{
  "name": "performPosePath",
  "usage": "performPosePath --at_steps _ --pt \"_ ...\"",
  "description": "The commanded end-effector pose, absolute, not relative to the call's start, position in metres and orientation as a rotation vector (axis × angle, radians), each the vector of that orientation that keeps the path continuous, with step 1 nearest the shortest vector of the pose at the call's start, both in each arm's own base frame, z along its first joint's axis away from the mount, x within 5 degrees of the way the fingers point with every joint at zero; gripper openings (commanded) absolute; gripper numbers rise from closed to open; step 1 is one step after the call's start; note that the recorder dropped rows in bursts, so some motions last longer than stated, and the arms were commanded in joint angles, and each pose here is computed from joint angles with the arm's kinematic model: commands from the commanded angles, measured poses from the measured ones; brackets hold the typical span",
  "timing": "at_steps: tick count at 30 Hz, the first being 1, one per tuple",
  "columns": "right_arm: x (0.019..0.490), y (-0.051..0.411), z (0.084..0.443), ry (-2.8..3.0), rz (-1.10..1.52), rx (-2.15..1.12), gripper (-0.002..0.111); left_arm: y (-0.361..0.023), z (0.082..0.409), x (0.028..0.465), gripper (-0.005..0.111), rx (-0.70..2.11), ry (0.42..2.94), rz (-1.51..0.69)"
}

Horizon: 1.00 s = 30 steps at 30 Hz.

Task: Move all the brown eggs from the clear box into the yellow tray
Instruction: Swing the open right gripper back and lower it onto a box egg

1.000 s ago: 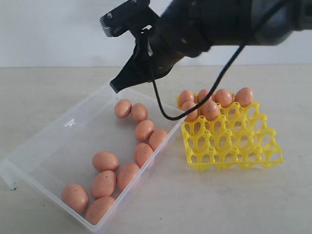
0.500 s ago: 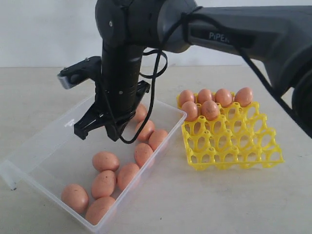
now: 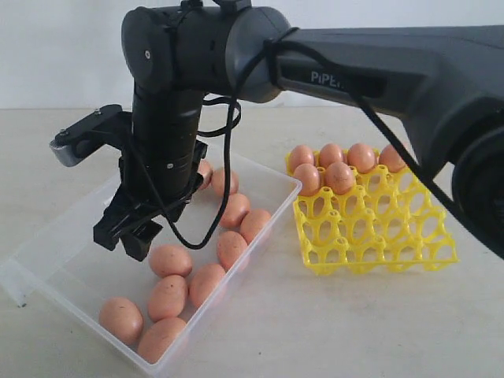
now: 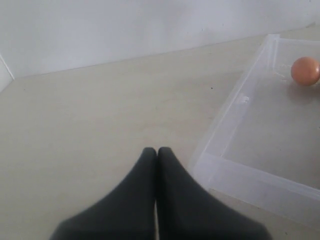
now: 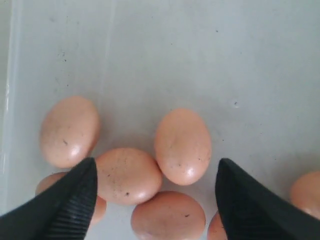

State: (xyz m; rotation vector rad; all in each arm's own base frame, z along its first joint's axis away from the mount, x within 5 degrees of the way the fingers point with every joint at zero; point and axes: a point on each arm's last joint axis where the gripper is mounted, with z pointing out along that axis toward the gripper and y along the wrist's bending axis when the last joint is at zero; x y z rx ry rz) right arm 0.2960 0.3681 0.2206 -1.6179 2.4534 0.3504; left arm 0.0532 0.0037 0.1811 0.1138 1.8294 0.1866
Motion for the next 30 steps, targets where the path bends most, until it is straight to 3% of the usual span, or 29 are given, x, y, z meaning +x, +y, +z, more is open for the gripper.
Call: performPosePath --at_steps 1,5,16,19,22,26,30 --pt "0.301 0.373 0.212 2.447 0.358 -1.584 0.064 0.003 0.180 0.053 0.008 0.126 1.857 0.188" --pt "0.304 0.376 0.174 2.567 0.326 -1.565 0.064 0.004 0.180 0.053 0.035 0.130 1.857 0.194" --pt "0.312 0.374 0.137 2.643 0.199 -1.528 0.063 0.004 0.180 0.053 0.036 0.130 1.849 0.195" --pt "0.313 0.375 0.136 2.649 0.209 -1.496 0.043 0.004 0.180 0.053 0.036 0.130 1.849 0.195" --pt "0.311 0.373 0.136 2.665 0.199 -1.527 0.000 0.004 0.180 0.053 0.036 0.130 1.849 0.195" --pt "0.306 0.371 0.140 2.656 0.215 -1.621 0.000 0.004 0.180 0.053 0.036 0.130 1.849 0.195" --pt "0.306 0.371 0.172 2.574 0.243 -1.602 0.000 0.004 0.180 0.053 0.036 0.130 1.849 0.195"
